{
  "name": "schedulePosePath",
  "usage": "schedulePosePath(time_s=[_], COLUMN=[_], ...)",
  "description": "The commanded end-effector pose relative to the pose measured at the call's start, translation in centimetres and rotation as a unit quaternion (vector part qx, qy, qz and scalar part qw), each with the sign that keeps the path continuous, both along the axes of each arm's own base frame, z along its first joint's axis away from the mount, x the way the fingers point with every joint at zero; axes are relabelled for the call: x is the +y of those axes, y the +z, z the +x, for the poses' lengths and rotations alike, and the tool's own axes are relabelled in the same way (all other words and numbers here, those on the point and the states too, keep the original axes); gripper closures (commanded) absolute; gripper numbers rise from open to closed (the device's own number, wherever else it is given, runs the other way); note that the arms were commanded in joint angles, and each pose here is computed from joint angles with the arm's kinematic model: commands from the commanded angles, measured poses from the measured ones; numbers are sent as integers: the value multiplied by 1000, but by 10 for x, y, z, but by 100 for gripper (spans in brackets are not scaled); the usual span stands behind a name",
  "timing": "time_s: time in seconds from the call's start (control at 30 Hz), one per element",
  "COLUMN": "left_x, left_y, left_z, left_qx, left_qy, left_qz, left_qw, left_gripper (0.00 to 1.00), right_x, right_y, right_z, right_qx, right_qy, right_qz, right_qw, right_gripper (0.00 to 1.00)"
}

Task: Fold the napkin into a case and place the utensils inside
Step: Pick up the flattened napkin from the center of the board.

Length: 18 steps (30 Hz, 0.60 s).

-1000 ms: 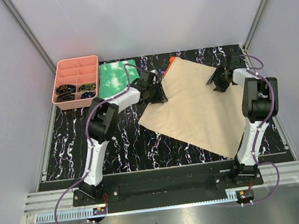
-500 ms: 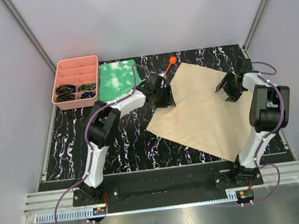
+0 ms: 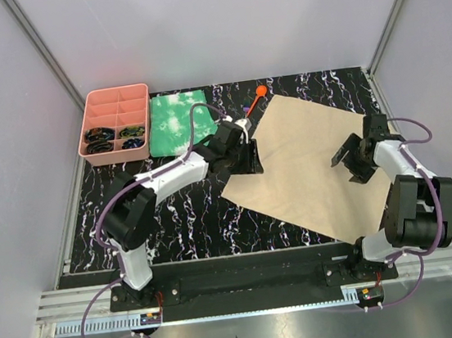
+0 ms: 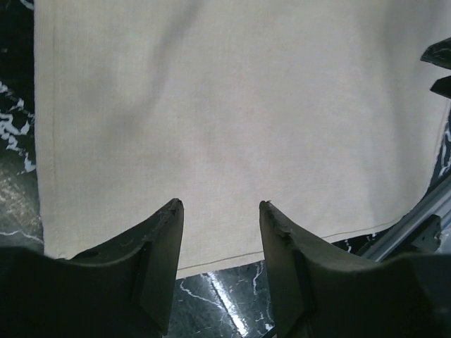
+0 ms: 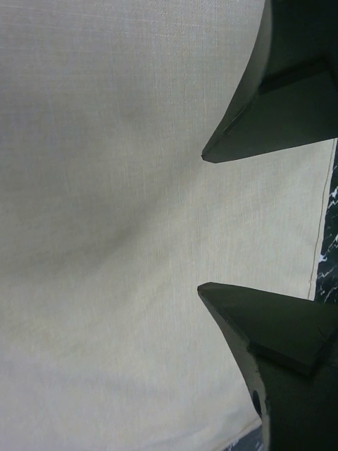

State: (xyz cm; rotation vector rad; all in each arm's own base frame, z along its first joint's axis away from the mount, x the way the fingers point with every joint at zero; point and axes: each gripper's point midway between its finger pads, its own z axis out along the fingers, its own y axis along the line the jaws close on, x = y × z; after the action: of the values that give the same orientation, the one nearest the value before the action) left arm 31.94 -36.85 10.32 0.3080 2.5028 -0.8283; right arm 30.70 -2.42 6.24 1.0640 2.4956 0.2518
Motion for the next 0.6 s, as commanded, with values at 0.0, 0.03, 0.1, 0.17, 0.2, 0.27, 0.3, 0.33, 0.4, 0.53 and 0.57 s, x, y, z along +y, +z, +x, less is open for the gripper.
schedulePosePath(time_s=[0.0,0.03,0.1,0.17,0.2,0.27,0.3,0.33,0.4,0.53,0.57], left_x=[10,11,20,22,28,32,34,37,38,43,43], left_y=[-4,-7,-16,-7,-14,-6,-7,-6,-3,2,3], left_z=[-4,-5,-11,-10,-16,-17,-19,-23,-27,-34,-34], left_qx=[-8,-7,-2,-19,-13,-22,-20,-22,-22,-26,-28], left_qy=[1,3,14,22,26,35,37,39,42,46,47], left_qz=[-2,-1,7,-6,0,-8,-9,-14,-27,-37,-37], left_qw=[1000,1000,1000,1000,1000,999,999,999,999,998,998], left_gripper=[51,52,52,52,52,50,50,49,48,46,46], right_x=[-11,-13,-14,-19,-19,-18,-19,-13,-14,-11,-11], right_y=[-4,-8,-15,-19,-25,-28,-35,-37,-42,-47,-42], right_z=[-14,-16,-17,-14,-12,-6,-1,1,11,29,38], right_qx=[10,17,26,31,38,36,38,40,44,46,37], right_qy=[-5,-5,-1,2,7,9,10,18,22,38,43], right_qz=[-37,-44,-46,-61,-59,-52,-51,-37,-36,-36,-40], right_qw=[999,999,999,998,998,998,998,998,998,998,998], right_gripper=[22,22,22,22,22,22,22,22,22,22,22])
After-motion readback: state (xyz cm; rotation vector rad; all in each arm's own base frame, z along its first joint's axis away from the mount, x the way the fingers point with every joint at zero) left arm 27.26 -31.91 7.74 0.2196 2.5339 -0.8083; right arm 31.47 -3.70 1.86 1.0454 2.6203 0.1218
